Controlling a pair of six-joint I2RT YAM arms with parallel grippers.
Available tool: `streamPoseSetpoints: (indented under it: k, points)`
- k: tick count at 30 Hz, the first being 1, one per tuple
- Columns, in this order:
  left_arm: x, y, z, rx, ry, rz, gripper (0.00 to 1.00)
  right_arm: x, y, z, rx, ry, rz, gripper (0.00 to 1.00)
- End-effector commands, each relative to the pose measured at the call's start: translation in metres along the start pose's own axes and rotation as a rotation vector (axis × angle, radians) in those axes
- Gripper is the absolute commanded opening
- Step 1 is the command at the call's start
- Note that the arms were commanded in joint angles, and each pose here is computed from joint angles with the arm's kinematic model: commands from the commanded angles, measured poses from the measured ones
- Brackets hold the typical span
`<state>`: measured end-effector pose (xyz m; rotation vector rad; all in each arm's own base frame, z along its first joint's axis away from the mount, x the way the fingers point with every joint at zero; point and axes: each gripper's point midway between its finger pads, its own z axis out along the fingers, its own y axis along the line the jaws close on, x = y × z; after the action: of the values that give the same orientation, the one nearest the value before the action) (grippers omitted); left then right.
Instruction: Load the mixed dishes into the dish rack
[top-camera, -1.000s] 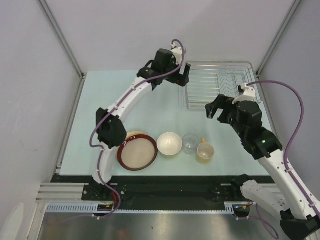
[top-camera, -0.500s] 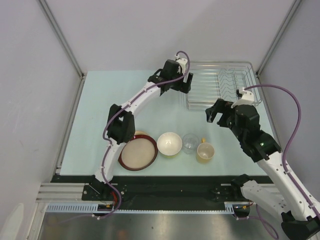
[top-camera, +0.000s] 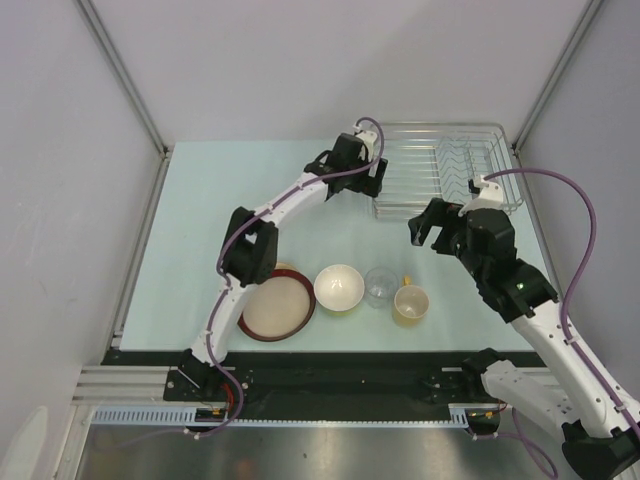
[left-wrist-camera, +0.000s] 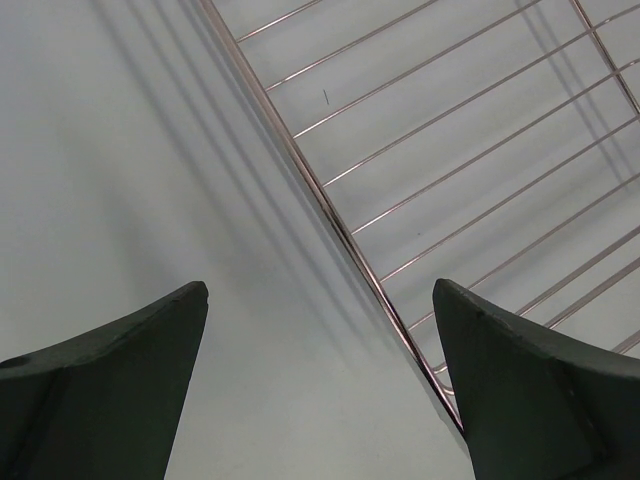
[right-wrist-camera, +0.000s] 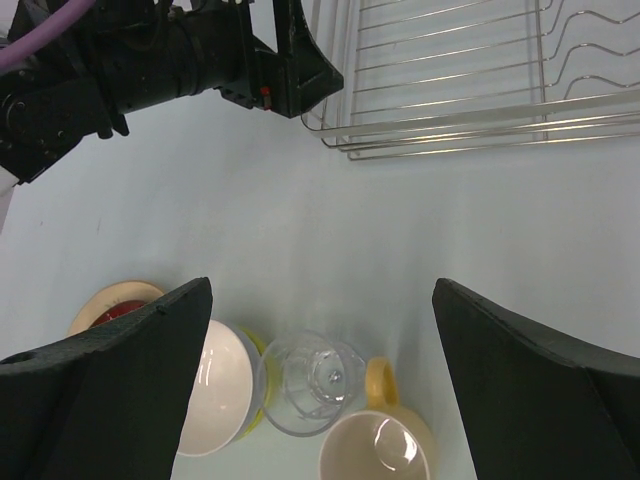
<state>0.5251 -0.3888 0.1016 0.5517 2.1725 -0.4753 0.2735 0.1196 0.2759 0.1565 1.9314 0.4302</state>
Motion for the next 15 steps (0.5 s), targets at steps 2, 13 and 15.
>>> streamPoseSetpoints:
  k: [2, 13, 15]
  points:
    - [0.015, 0.015, 0.002, -0.086, 0.014, 0.025, 1.0, -0.014, 0.007, -0.003, -0.028, -0.051, 0.018, 0.97]
    - [0.051, 0.076, -0.037, -0.204, 0.103, 0.002, 0.94, -0.016, 0.001, 0.01, 0.031, -0.048, 0.011, 0.98]
    - [0.055, 0.094, -0.052, -0.231, 0.113, -0.016, 0.93, -0.017, -0.004, 0.015, 0.061, -0.049, 0.014, 0.98]
